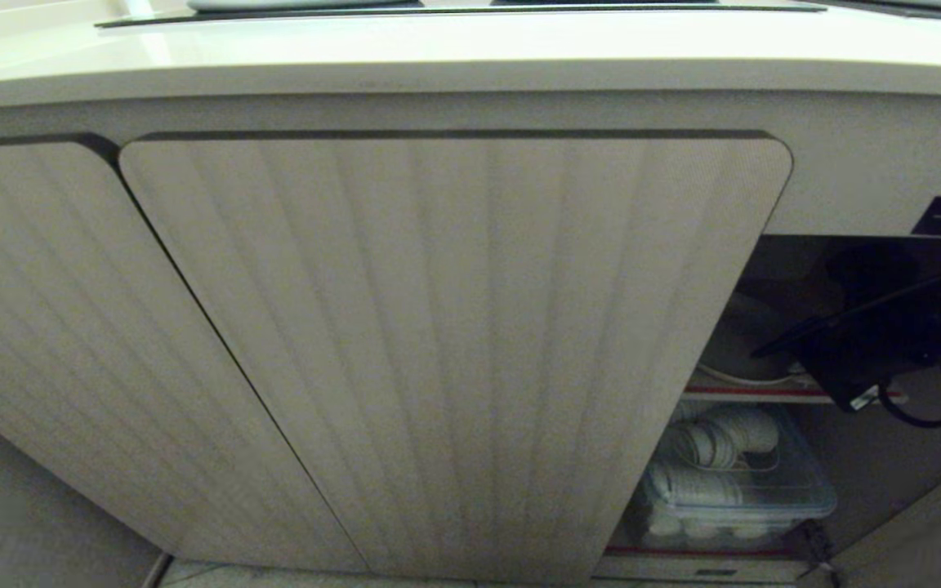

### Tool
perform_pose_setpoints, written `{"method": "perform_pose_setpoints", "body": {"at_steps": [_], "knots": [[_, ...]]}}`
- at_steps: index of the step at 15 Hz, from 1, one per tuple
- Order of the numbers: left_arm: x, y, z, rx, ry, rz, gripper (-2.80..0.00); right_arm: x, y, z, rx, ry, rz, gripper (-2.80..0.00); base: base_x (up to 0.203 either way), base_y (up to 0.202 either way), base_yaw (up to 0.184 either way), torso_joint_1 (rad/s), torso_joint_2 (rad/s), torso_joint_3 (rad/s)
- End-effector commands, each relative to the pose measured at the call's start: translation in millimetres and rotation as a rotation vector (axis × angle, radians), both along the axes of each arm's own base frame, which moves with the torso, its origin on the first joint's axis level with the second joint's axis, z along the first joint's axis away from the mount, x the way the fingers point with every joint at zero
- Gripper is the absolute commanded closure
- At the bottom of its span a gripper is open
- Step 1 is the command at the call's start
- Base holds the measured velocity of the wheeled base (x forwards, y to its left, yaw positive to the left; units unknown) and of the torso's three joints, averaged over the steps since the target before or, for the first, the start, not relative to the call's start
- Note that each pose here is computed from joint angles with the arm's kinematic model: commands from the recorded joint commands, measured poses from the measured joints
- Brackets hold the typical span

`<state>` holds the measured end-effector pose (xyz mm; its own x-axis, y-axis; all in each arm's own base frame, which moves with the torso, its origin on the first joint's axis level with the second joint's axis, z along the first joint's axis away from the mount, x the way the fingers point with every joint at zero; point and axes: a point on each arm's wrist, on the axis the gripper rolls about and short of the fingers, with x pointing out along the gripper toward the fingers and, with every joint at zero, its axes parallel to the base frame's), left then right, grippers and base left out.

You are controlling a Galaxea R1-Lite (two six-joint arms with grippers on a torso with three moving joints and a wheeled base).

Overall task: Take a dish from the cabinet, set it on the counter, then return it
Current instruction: Put it back into the cabinet

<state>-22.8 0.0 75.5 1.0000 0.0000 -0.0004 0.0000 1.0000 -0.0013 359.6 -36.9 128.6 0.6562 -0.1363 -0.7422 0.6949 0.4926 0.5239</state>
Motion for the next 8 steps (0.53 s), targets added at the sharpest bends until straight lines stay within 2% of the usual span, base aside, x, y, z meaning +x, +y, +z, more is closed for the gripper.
{"method": "perform_pose_setpoints", "body": {"at_steps": [1, 8], "knots": [[0.0, 0.0, 0.0, 0.0, 0.0, 0.0, 0.0, 0.6, -0.2, -1.2, 0.002, 0.002, -0.007, 0.0, 0.0, 0.0, 0.0, 0.0, 0.0, 0.0], [0.0, 0.0, 0.0, 0.0, 0.0, 0.0, 0.0, 0.8, 0.8, -1.8, 0.001, 0.006, -0.003, 0.0, 0.0, 0.0, 0.0, 0.0, 0.0, 0.0]]}}
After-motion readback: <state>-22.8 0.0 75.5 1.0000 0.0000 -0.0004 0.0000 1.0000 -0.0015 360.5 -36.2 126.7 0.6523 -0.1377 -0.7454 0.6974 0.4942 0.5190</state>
